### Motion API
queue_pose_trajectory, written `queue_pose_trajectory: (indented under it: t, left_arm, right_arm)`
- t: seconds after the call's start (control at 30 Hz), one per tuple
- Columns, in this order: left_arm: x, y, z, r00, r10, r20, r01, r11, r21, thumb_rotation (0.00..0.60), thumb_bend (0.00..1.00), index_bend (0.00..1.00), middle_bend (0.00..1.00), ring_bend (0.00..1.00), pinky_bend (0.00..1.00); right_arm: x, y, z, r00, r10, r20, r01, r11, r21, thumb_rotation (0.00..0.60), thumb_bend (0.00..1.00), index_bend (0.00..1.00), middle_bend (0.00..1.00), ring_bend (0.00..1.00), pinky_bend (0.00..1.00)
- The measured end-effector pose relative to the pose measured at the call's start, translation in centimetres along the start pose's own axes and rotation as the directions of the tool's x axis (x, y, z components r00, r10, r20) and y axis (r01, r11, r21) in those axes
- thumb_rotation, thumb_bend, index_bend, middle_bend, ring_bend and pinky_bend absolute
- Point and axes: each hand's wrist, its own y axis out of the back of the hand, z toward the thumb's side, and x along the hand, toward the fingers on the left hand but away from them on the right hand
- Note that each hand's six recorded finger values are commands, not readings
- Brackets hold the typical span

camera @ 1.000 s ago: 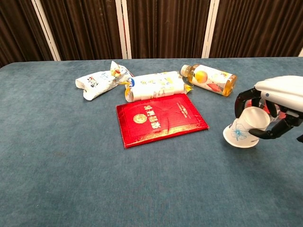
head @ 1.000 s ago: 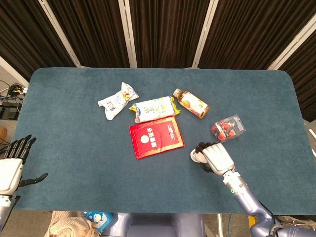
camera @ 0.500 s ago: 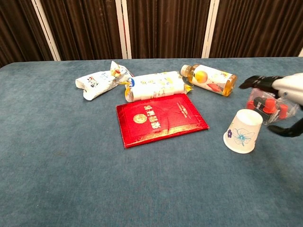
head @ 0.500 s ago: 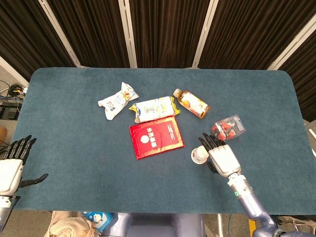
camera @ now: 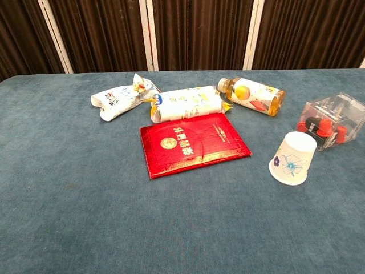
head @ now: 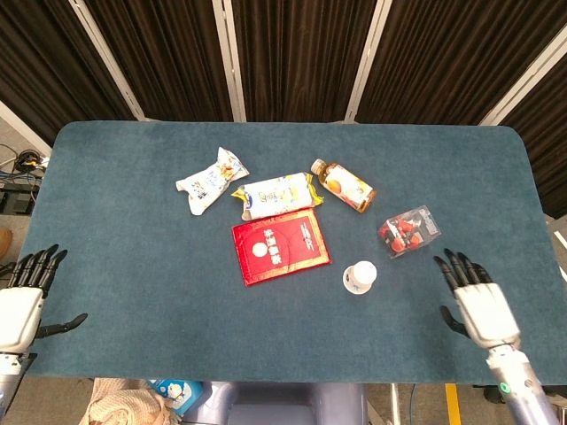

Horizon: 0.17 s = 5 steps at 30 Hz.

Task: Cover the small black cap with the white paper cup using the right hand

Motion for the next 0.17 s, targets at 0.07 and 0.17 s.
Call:
queue_pose_trajectory:
  t: [0.07, 0.17]
  left_arm:
    - [0.0, 0.0, 0.1, 1.0, 0.001, 0.007, -0.001, 1.0, 0.005, 0.6, 0.0, 0.0, 0.0, 0.0, 0.02]
    - [0.0, 0.0, 0.2, 1.0, 0.005, 0.014, -0.005, 1.0, 0.004, 0.6, 0.0, 0.0, 0.0, 0.0, 0.02]
  right_arm:
    - [1.2, 0.2, -1.3, 0.999, -0.011, 0.031, 0.011, 1.0, -0.007, 0.6, 0.39, 0.0, 0.0, 0.0, 0.13]
    - [2.7, 0.6, -2.6, 0.997, -0.036, 0.065, 0.037, 0.999, -0.021, 0.6, 0.39, 0.0, 0.0, 0.0, 0.11]
